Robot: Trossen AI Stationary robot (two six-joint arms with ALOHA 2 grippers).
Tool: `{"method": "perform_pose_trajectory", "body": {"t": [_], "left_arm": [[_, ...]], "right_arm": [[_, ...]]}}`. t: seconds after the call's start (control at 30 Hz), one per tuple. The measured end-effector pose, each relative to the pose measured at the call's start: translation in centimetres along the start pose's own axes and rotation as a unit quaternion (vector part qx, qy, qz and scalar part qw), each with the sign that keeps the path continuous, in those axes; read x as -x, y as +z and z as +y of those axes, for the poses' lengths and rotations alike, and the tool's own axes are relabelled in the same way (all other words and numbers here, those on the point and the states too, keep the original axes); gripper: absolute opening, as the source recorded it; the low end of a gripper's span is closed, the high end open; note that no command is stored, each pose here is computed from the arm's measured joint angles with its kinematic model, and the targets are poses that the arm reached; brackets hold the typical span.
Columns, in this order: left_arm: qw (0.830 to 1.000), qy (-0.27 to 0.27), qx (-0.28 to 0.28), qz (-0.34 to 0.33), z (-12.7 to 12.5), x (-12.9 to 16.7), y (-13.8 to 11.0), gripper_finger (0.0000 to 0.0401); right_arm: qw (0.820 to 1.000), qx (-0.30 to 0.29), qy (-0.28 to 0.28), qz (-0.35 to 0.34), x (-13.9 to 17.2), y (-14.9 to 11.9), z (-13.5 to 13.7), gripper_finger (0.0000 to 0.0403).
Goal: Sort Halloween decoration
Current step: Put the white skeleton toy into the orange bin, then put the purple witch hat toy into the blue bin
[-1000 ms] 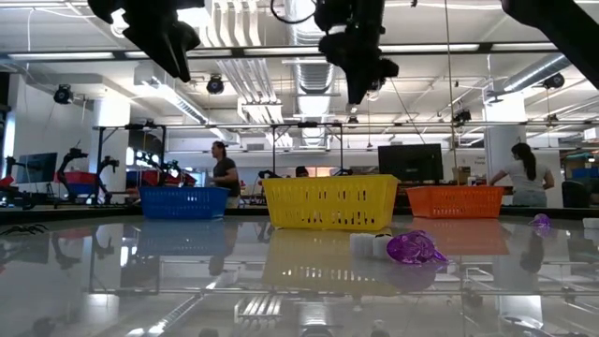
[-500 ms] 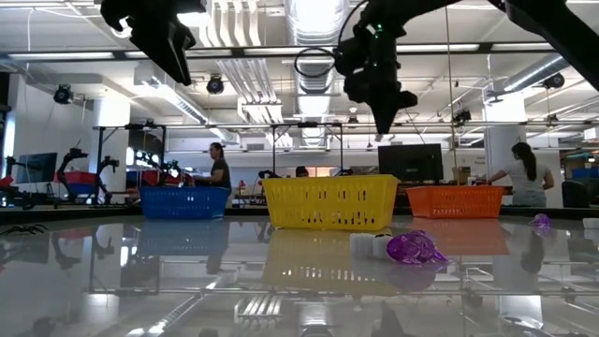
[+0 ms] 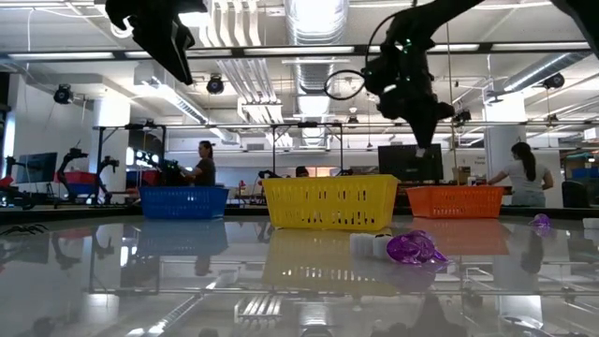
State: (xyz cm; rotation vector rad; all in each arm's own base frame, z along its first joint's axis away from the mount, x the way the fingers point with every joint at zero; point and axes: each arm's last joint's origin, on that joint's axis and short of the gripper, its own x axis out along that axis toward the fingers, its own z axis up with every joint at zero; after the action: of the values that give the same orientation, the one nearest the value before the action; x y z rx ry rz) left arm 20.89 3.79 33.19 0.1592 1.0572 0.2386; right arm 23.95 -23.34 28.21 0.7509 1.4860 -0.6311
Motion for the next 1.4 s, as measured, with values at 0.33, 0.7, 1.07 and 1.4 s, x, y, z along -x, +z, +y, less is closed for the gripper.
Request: {"method": "perform_pose_trajectory", "body": {"t": [0.33,0.7,1.07,1.4], "left_arm": [[1.0,0.005,0.02,-0.013,0.1,0.0,0.3,0.0127],[0.999,0.004,0.046,-0.011,0.0,-0.1,0.3,0.0127],[0.997,0.004,0.071,-0.009,0.0,-0.1,0.2,0.0127],[0.995,0.003,0.097,-0.003,0.0,-0.2,0.2,0.0127]], "right_arm": [[1.0,-0.018,0.024,0.002,-3.3,-2.2,-1.8,0.0013],[1.0,-0.002,0.007,-0.013,-5.8,-2.2,-2.8,0.0029],[0.999,0.006,-0.041,-0.023,-5.7,-2.0,-3.1,0.0124],[0.998,-0.042,0.035,0.013,-5.6,-2.7,-2.6,0.0141]]}}
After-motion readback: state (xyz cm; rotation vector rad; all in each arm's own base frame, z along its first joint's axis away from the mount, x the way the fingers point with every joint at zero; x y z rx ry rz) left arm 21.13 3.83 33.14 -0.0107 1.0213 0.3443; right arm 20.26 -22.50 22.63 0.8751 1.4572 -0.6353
